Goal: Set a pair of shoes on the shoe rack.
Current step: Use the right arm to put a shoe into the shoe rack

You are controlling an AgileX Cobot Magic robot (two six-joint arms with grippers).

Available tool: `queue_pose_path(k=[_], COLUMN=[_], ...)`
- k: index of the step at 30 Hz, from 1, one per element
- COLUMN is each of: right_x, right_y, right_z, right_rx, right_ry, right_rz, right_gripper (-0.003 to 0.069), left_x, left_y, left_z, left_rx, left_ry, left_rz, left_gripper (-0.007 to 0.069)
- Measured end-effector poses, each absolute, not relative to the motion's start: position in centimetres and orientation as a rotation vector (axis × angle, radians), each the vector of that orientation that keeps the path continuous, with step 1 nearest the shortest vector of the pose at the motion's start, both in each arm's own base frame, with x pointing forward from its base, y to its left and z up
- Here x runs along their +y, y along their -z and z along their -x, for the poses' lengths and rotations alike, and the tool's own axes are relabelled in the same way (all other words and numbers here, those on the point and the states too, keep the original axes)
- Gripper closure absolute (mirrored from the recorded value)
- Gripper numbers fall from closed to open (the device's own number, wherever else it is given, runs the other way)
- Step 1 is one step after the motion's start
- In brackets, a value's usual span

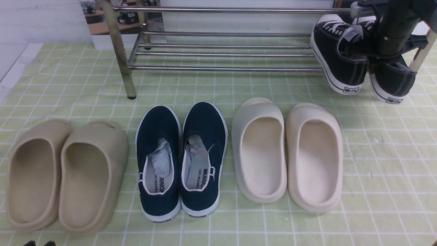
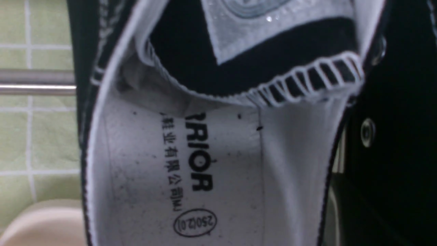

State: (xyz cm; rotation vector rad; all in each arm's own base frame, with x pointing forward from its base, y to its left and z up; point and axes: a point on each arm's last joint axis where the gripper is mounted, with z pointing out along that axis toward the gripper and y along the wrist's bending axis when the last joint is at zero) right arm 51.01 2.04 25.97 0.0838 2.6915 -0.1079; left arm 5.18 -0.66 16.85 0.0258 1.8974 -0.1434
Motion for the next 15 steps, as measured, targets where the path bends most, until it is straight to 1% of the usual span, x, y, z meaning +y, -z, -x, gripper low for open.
queue_pose_path(k=[3, 5, 7, 8, 9, 12, 13, 14, 15], right_x=[1.8, 1.6, 1.4, 1.4, 1.2, 1.2, 1.2, 1.2, 1.1], right_y=[-25.8, -25.9, -26.3, -26.3, -26.4, -26.8, -27.1, -27.3, -28.1], right_z=[-51.2, -51.3, -51.8, -51.8, -51.8, -51.4, -51.2, -51.1, -50.7], right_rx=[2.687, 2.678, 2.616, 2.616, 2.612, 2.624, 2.628, 2.626, 2.622], right_ry=[0.078, 0.061, 0.047, 0.047, 0.045, 0.047, 0.050, 0.049, 0.048], right_rz=[-0.063, -0.041, -0.032, -0.032, -0.033, -0.012, -0.004, -0.001, 0.013], right_gripper=[0.0582, 0.0549, 0.0471, 0.0462, 0.0386, 0.0252, 0.0218, 0.0218, 0.0179], left_x=[-0.7, -0.7, -0.7, -0.7, -0.7, -0.7, -0.7, -0.7, -0.7], left_y=[-16.8, -16.8, -16.8, -16.8, -16.8, -16.8, -16.8, -16.8, -16.8], left_z=[-5.2, -5.2, -5.2, -5.2, -5.2, -5.2, -5.2, -5.2, -5.2], left_rx=[1.897, 1.897, 1.897, 1.897, 1.897, 1.897, 1.897, 1.897, 1.897], left_ry=[0.143, 0.143, 0.143, 0.143, 0.143, 0.143, 0.143, 0.143, 0.143], left_rz=[-0.026, -0.026, -0.026, -0.026, -0.026, -0.026, -0.026, -0.026, -0.026], left_gripper=[0.0386, 0.0386, 0.0386, 0.0386, 0.0386, 0.0386, 0.0386, 0.0386, 0.0386])
